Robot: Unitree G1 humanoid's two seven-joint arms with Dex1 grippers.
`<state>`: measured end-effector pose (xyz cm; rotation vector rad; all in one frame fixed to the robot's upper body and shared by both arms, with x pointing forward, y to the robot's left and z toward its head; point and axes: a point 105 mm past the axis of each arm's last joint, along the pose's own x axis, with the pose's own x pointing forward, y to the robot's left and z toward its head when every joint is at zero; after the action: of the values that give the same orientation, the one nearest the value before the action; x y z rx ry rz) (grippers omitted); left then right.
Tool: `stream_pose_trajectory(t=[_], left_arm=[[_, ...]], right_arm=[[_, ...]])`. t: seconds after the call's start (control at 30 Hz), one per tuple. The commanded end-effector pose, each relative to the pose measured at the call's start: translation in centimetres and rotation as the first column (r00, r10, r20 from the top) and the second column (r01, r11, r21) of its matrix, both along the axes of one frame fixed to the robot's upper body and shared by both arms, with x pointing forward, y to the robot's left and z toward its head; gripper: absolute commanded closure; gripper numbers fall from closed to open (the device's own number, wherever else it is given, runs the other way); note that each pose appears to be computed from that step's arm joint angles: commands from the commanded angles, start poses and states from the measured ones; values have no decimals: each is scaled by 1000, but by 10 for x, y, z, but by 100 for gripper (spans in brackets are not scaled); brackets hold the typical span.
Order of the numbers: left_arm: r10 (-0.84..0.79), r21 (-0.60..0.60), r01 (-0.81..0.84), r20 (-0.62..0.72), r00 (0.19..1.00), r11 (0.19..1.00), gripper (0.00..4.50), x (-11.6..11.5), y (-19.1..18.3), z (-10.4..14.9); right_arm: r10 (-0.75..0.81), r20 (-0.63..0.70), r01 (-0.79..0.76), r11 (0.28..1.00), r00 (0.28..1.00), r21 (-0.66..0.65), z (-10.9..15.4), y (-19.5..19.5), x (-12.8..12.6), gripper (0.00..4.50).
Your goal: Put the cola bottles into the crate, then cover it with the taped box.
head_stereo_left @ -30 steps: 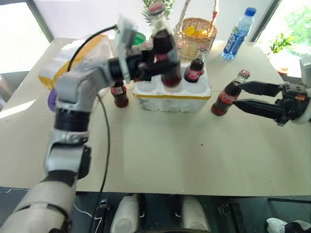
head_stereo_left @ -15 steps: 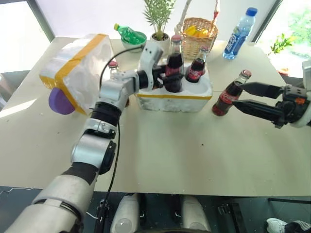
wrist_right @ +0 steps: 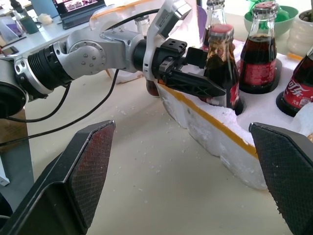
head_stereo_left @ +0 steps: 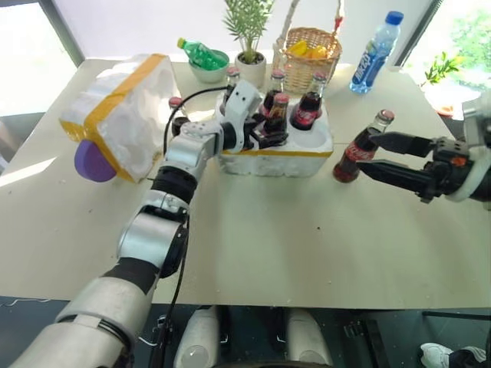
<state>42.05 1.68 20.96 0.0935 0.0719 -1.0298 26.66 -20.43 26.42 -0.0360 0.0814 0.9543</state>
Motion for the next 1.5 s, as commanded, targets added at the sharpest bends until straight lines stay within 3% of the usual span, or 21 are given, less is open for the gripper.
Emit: stream_pose_trajectory(t=[0.03,0.13,0.23,0.33,0.5,0.8,1.1,1.17,1.27,1.5], left_arm=[[-126,-151,138,89,988,979,10,-37,24,49],[-183,-174,204,128,975,963,10,-78,61,61],[-114,-135,127,95,989,983,10,-100,108,51],[3,-80,0,37,999,997,10,-107,145,36],[257,83,-258,18,966,963,10,-90,192,3],[388,21,-389,42,921,921,10,-34,182,-7],[396,13,-397,29,918,918,10,4,162,-15],[389,16,-390,35,921,921,65,5,160,-15],[354,25,-355,41,934,935,193,-2,160,-9],[271,29,-273,68,960,961,196,-43,177,32]], right_arm=[[19,56,-19,1000,998,-8,10,5,-1,0],[26,48,-26,1000,999,-5,7,6,1,0],[36,38,-36,999,999,0,5,9,4,0],[48,33,-48,999,998,-2,3,11,6,0],[61,34,-61,998,998,0,5,14,10,0],[77,33,-77,997,997,6,6,19,12,0],[93,30,-94,995,995,24,3,25,12,0],[94,31,-95,995,995,28,4,26,12,0],[89,34,-91,995,995,43,7,25,13,0],[56,35,-58,997,998,53,7,20,12,0]])
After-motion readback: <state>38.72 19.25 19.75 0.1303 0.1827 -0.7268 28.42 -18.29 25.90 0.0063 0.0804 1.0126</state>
